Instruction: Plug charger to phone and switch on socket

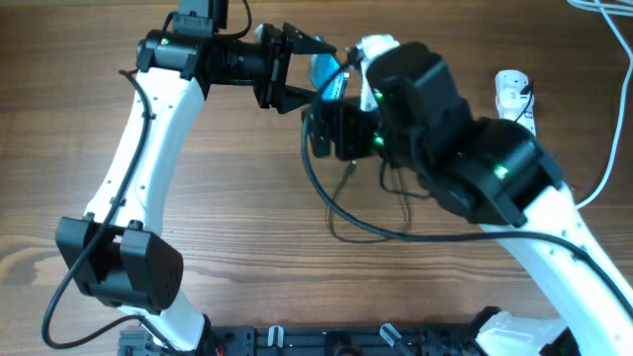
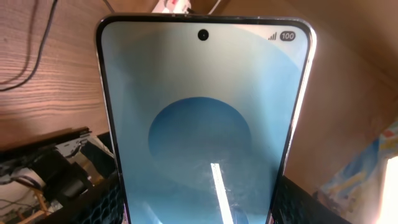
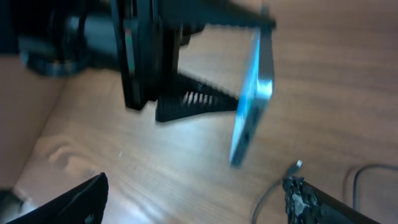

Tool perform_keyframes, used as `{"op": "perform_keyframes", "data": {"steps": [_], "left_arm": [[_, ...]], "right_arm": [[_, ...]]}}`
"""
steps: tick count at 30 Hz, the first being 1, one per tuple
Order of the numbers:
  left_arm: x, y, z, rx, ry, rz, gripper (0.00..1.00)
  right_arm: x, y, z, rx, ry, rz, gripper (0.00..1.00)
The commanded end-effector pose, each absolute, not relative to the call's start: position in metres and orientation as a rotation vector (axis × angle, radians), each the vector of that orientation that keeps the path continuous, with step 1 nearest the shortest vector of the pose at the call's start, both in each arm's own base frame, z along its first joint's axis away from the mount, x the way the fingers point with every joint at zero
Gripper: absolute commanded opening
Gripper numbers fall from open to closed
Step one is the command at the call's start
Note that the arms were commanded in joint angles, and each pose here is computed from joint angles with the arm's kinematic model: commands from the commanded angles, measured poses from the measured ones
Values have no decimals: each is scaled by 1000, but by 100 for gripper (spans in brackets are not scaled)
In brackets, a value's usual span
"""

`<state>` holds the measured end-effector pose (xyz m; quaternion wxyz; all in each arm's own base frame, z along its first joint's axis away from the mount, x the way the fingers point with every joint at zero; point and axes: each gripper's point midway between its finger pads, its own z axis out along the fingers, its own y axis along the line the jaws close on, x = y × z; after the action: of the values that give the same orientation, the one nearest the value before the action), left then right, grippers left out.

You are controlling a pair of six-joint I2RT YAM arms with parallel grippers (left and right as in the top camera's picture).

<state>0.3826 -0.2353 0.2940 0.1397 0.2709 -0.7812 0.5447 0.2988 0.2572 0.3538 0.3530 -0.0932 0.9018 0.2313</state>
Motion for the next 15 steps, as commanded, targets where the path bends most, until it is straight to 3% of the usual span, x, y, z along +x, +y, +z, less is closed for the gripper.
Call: {"op": "perform_keyframes", "data": {"steps": [1, 8, 15], "left_arm": [[382, -237, 295, 778, -2247, 1572, 67], [371, -243, 308, 680, -2163, 1619, 67], [371, -243, 308, 676, -2168, 1622, 68]], "right_arm": [[320, 251, 361, -106, 2279, 526, 84], [342, 257, 327, -37, 2342, 429, 76], [346, 257, 332, -30, 2315, 433, 54]]}}
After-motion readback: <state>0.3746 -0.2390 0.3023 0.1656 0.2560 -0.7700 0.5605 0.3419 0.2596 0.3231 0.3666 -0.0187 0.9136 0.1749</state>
